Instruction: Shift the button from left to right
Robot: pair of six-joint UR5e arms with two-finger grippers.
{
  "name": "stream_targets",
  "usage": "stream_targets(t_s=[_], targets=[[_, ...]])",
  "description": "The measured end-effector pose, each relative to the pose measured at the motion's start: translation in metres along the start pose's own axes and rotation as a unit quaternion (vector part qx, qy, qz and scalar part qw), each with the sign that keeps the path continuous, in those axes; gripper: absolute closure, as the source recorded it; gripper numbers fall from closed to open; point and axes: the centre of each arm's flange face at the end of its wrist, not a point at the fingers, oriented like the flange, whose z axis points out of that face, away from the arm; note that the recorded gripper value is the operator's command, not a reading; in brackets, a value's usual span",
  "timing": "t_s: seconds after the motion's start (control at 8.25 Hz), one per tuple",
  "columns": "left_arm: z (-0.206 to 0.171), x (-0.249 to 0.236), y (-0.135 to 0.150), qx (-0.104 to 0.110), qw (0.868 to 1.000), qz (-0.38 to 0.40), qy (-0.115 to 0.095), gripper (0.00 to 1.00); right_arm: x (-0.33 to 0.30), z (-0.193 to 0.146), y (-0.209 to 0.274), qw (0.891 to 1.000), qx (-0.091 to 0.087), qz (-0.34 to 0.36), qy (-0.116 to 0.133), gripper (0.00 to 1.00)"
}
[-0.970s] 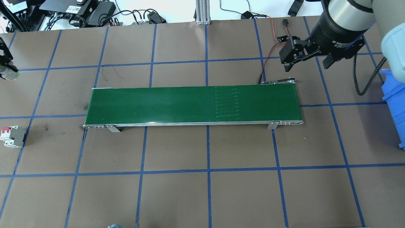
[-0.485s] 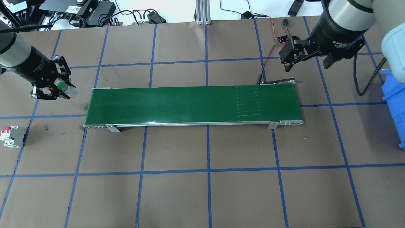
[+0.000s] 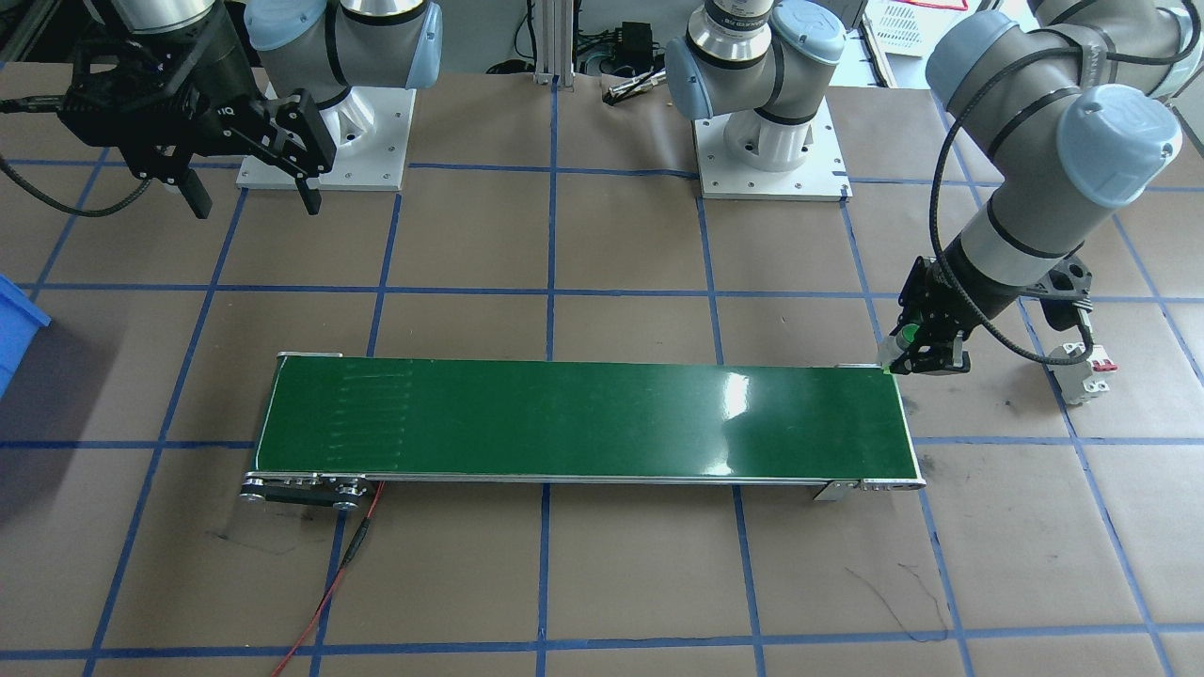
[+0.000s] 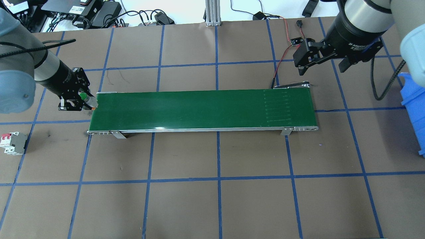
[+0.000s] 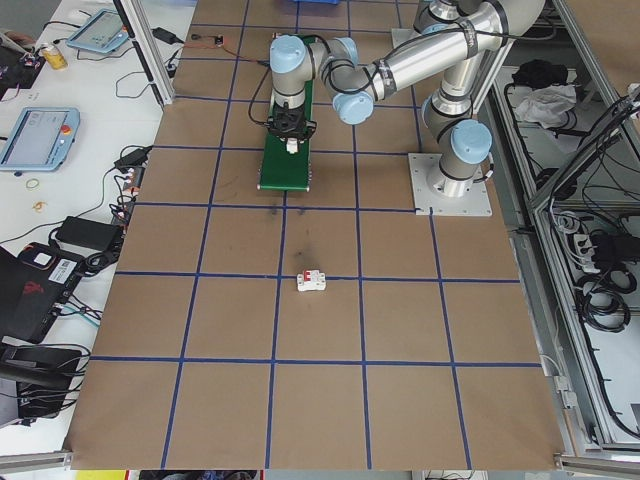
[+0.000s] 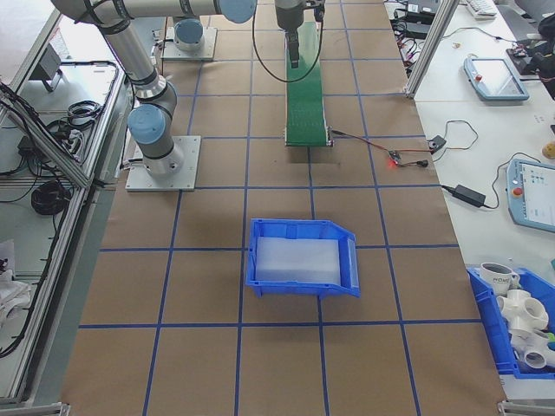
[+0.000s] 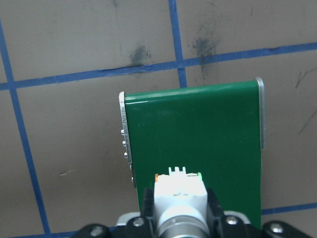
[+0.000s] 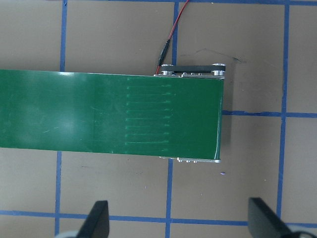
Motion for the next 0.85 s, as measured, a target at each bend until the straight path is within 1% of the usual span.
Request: stream_targets(t_s=[0.12,0.24,0.36,0.61,0.85], targets=[[0.018,-0.002,-0.001,0.015,1.000,-0.016,0.016,0.70,0.000,0.000,0.000,1.000,0.000,0.000,0.000,0.00],[0.036,-0.005,-0.002,0.023,0.999,-0.023,0.025,0.70,0.000,0.000,0.000,1.000,0.000,0.000,0.000,0.00],[0.050,-0.007,-0.002,0.023,0.999,-0.027,0.025,0.71,0.000,0.000,0.000,1.000,0.000,0.000,0.000,0.00],[0.072,-0.005,-0.003,0.016,0.999,-0.027,0.012,0.71,0.000,0.000,0.000,1.000,0.000,0.000,0.000,0.00],[0.080,-0.004,-0.002,0.006,1.000,-0.028,0.007,0.71,0.000,0.000,0.000,1.000,-0.001,0.000,0.000,0.00]])
